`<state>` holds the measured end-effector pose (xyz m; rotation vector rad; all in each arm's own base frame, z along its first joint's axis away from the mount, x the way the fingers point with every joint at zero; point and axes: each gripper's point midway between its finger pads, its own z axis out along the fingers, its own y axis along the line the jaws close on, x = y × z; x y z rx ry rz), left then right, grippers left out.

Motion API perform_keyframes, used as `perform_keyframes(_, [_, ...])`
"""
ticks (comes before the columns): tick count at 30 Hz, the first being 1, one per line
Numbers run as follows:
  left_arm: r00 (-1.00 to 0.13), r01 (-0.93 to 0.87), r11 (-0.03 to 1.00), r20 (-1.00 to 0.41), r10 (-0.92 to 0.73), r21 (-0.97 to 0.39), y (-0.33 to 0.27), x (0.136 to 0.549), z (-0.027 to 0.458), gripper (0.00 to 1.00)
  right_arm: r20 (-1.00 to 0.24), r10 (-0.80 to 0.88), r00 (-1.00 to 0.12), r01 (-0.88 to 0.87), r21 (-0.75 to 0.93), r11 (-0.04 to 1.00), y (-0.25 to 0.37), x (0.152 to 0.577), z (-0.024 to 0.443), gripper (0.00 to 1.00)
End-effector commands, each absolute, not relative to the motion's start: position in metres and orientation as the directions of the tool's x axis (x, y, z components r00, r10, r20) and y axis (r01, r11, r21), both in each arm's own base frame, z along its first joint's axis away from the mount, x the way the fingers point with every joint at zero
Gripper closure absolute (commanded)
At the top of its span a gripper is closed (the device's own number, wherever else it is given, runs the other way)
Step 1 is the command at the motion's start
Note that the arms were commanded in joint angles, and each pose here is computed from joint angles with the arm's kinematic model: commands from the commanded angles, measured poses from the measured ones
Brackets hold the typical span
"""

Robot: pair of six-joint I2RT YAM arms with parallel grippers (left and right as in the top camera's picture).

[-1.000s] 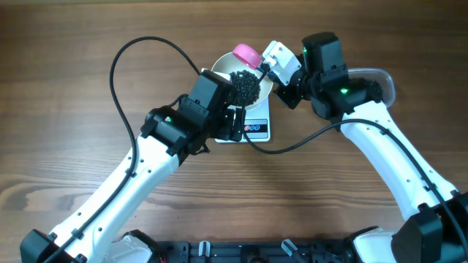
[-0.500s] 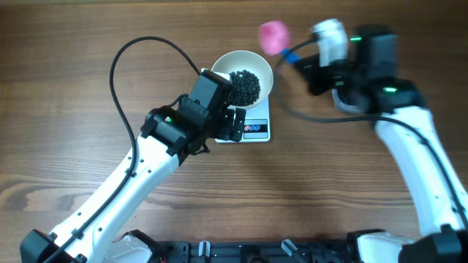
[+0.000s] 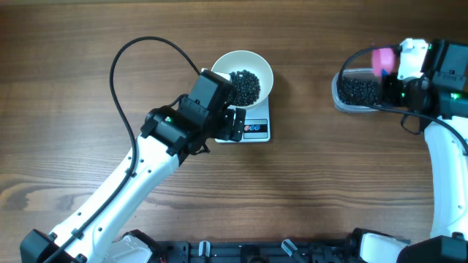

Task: Scoop item into bowl and weigh 150g on scale
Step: 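Return the empty scoop to the bean tub with the right gripper, then dip the scoop into the black beans again with the right gripper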

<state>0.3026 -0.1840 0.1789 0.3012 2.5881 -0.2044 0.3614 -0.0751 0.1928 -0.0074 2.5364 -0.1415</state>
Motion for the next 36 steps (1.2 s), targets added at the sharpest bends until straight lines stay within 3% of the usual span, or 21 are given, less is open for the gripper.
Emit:
perform_keyframes(1, [-0.839, 0.253, 0.962, -0.518, 0.167, -0.100, -0.185, 0.299, 0.181, 0.00, -0.526, -0.063, -0.848, 0.064, -0.220, 0.973, -0.094, 0.354, 0.194, 0.96])
perform_keyframes(14, [-0.839, 0.253, 0.962, -0.518, 0.167, -0.100, -0.185, 0.299, 0.181, 0.00, -0.366, -0.037, -0.930, 0.034, -0.186, 0.982, -0.094, 0.352, 0.139, 0.95])
perform_keyframes(36, [-0.839, 0.253, 0.962, -0.517, 0.167, -0.100, -0.185, 0.299, 0.180, 0.00, -0.270, 0.030, -0.962, 0.023, 0.029, 0.999, -0.060, 0.345, 0.104, 0.96])
